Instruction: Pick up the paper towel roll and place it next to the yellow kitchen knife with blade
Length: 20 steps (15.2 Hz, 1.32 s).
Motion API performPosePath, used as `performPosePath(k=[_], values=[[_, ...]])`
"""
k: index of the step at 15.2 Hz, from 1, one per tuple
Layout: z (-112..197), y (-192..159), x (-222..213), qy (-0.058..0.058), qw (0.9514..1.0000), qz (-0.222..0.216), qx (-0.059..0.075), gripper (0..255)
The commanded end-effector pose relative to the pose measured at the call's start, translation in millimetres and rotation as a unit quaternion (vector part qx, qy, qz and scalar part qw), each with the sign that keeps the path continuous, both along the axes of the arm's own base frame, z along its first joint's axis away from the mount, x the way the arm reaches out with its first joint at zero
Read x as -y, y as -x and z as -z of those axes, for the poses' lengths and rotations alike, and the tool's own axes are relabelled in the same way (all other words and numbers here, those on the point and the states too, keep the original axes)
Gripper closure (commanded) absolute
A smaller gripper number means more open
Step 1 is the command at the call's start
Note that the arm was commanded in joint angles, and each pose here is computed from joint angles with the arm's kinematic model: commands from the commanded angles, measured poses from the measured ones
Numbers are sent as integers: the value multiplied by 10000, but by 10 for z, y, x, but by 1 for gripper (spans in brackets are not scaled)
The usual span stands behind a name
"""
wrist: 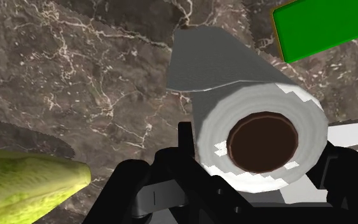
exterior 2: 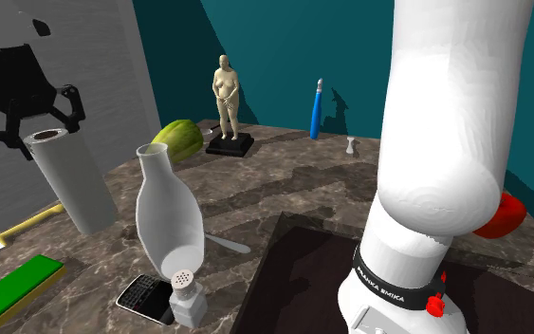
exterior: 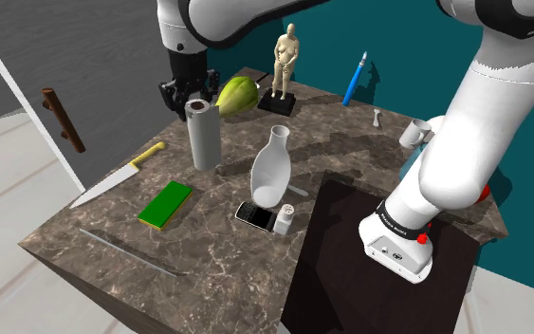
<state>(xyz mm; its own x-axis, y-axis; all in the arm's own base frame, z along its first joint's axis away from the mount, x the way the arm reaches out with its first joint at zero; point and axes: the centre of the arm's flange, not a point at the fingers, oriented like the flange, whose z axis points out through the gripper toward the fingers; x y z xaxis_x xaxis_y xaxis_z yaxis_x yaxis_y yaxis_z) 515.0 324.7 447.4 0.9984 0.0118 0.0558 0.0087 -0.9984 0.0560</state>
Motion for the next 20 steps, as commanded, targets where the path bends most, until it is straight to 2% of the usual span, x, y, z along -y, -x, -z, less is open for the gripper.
performPosePath(k=[1, 5, 13, 14, 19, 20], values=[[104, 3, 12, -2, 10000, 0, 2, 255], [308, 3, 12, -2, 10000, 0, 2, 255], [308, 3, 12, -2, 10000, 0, 2, 255], [308, 3, 12, -2, 10000, 0, 2, 0], [308, 3, 12, -2, 10000, 0, 2, 0], [176, 10, 5, -2, 10000, 0, 2, 0]])
